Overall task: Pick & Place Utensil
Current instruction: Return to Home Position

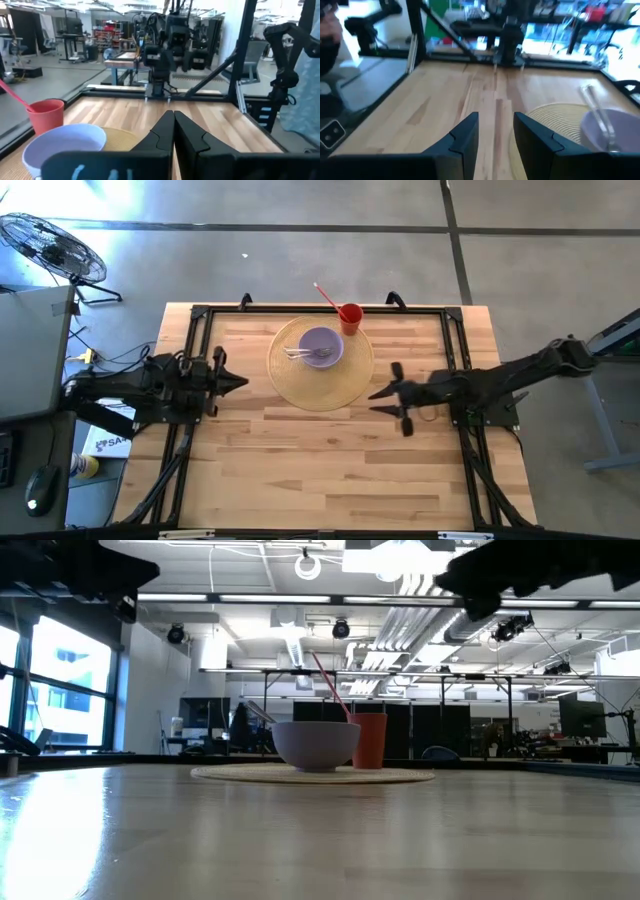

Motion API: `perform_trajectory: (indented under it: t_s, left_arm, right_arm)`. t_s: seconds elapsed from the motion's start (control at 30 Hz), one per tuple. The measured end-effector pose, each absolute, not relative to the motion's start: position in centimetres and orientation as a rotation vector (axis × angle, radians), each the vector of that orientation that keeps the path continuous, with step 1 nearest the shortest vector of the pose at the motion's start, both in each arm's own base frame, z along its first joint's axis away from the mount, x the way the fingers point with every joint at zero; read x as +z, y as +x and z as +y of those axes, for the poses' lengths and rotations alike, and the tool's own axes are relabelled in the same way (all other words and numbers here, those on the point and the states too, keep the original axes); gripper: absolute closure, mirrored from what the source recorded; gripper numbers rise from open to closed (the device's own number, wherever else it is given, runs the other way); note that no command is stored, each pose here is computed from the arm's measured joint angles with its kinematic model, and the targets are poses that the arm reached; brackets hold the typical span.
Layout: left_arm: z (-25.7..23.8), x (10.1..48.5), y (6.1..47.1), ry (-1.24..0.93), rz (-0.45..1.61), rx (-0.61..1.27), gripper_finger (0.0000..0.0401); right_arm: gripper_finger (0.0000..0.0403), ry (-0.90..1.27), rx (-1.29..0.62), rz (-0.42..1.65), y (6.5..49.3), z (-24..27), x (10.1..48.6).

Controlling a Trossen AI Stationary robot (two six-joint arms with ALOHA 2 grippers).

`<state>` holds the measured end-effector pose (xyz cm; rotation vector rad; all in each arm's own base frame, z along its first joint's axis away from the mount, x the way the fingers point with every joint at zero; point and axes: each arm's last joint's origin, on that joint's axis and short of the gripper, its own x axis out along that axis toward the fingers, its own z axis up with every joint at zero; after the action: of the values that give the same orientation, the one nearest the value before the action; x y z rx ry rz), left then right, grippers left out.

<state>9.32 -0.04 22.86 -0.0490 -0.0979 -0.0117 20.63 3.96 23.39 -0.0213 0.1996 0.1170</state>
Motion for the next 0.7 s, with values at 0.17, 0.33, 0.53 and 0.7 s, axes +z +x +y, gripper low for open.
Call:
perform_trajectory:
  t_s: [0.17,0.33,0.53,0.7]
  left_arm:
    - [-0.2,22.9,8.5,-0.037,-0.128,0.01,0.04]
    - [-0.4,21.5,8.9,-0.049,-0.22,0.02,0.04]
    - [-0.1,19.2,9.5,-0.065,-0.236,0.142,0.04]
    - [0.0,19.2,9.5,-0.064,-0.22,0.151,0.04]
  right_arm:
    - [0.0286,-0.021,0.074,0.119,16.9,3.1,22.4]
    - [0.0286,-0.015,0.026,0.073,14.4,2.4,20.5]
    - [0.0286,0.024,0.033,0.019,12.9,2.2,19.0]
    - [0.0286,0.094,0.292,-0.151,11.3,2.4,20.8]
